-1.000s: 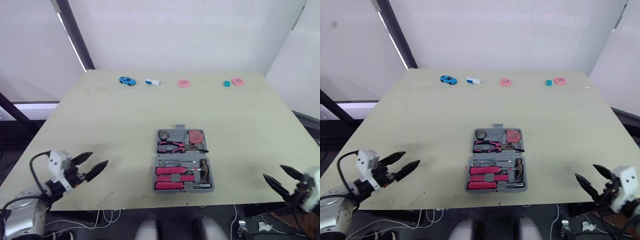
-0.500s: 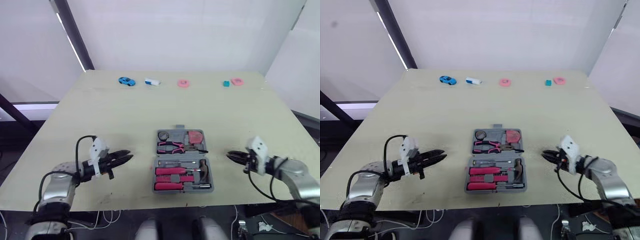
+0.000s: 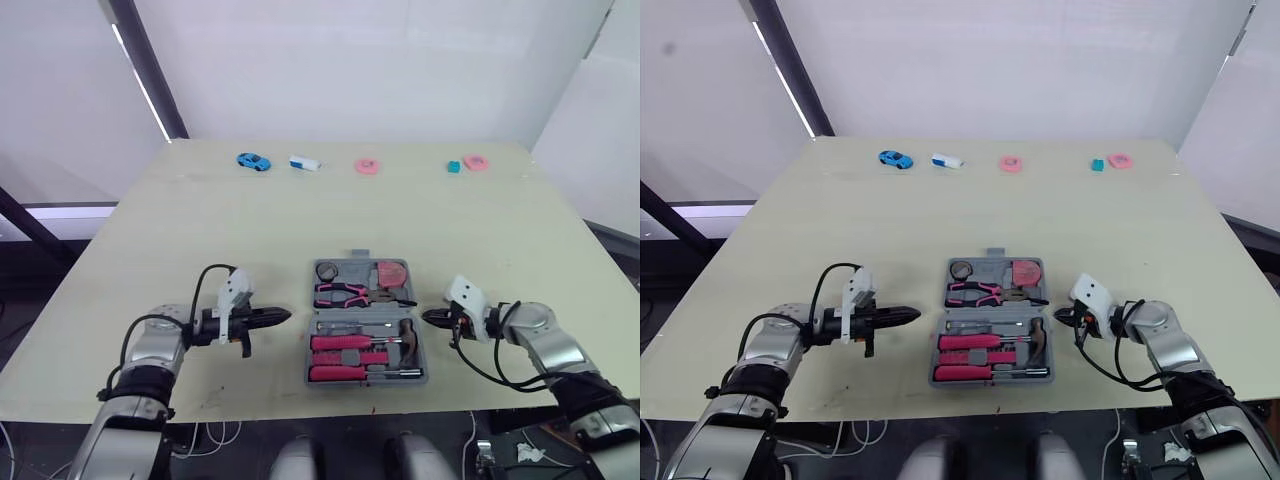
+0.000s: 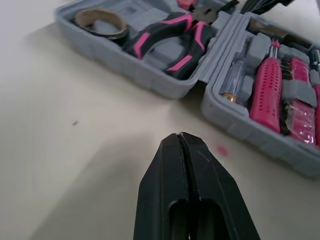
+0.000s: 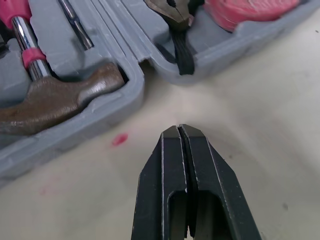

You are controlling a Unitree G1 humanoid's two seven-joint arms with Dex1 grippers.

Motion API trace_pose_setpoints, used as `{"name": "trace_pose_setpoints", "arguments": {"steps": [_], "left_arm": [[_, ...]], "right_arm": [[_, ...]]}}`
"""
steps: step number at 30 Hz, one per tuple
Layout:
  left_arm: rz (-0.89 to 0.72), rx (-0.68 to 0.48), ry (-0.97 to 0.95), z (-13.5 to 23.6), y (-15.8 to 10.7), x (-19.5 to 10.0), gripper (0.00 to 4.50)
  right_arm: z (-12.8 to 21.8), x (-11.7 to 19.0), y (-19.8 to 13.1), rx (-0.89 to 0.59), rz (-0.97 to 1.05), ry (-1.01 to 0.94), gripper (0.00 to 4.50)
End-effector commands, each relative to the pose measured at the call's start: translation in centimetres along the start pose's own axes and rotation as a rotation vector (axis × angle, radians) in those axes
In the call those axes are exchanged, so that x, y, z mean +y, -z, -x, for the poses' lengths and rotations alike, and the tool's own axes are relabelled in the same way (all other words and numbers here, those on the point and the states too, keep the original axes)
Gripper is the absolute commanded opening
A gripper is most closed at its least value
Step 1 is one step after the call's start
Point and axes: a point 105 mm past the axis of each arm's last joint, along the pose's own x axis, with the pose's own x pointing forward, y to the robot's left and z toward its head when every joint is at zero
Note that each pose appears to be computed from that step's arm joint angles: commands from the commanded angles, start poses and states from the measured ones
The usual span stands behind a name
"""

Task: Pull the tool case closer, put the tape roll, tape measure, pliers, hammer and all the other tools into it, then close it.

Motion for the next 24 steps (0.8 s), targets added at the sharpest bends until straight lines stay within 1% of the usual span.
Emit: {"name": "trace_pose_setpoints", "arguments": {"steps": [1, 9, 12, 15, 17, 19, 24], "left_arm": [[-0.017, 0.017, 0.028, -0.5, -0.3, 0.1, 0.05], [-0.003, 0.07, 0.07, -2.0, 0.3, 0.2, 0.05], [0.02, 0.054, 0.071, -2.6, 0.3, 0.3, 0.05], [-0.005, 0.083, 0.078, -3.0, 0.7, 0.3, 0.05], [-0.003, 0.079, 0.075, -3.2, 0.6, 0.3, 0.05], [-0.024, 0.106, 0.083, -3.4, 1.0, 0.2, 0.05], [-0.032, 0.112, 0.082, -4.1, 1.2, 0.2, 0.05]], "right_arm": [[-0.2, -0.3, -1.3, -0.037, 0.036, 0.002, 0.0], [-1.0, -0.1, -1.2, -0.029, 0.054, -0.007, 0.0], [-1.3, 0.0, -1.1, -0.026, 0.057, -0.007, 0.0], [-1.5, -0.1, -0.9, -0.017, 0.065, -0.004, 0.0], [-1.6, 0.0, -1.0, -0.02, 0.063, -0.007, 0.0], [-1.6, 0.1, -1.0, -0.02, 0.066, -0.009, 0.0], [-1.6, 0.0, -0.8, -0.008, 0.079, -0.01, 0.0]]}}
